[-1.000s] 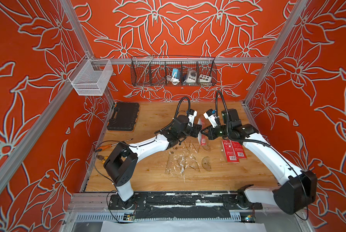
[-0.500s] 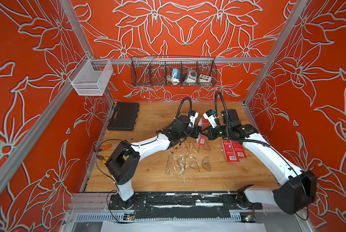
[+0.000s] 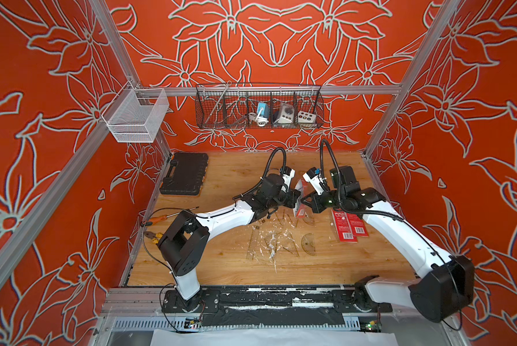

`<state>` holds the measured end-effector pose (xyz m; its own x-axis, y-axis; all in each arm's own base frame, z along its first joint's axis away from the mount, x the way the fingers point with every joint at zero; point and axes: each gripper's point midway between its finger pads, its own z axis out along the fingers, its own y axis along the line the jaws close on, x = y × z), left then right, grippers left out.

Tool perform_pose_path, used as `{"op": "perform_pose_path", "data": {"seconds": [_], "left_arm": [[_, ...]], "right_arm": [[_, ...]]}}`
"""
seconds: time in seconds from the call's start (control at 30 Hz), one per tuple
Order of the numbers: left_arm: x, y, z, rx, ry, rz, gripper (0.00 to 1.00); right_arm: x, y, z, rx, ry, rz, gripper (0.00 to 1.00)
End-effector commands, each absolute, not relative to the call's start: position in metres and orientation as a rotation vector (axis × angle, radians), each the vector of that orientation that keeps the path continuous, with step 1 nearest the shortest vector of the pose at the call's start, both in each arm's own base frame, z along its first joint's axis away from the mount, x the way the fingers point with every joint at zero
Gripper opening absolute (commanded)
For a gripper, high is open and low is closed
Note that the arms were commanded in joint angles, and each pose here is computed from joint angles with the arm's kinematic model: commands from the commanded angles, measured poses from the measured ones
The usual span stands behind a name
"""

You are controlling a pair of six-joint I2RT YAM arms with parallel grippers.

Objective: Open the ruler set and take out the ruler
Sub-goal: Take out the ruler from the ruler set bag.

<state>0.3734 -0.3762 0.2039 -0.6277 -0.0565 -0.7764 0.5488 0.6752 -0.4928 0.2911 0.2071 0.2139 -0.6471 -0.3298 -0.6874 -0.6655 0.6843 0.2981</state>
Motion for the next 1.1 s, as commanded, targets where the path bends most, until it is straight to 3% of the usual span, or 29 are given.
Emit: {"op": "perform_pose_path", "data": {"seconds": [0.0,0.37,0.77,1.07], "left_arm": [[0.381,-0.366,0.236,0.329,2.002,-0.948,0.00],[0.376,-0.359,0.259,0.342,1.959,-1.072,0.00],[0.370,-0.303,0.282,0.329,1.860,-1.306,0.00],[0.394,-0.291,0.224,0.371,1.997,-1.296,0.00]], "right_arm": [[0.288,0.198,0.206,-0.782,2.310,0.652,0.00],[0.312,0.181,0.198,-0.658,2.356,0.488,0.00],[0.339,0.158,0.207,-0.524,2.372,0.320,0.00],[0.354,0.149,0.224,-0.462,2.345,0.262,0.00]]}}
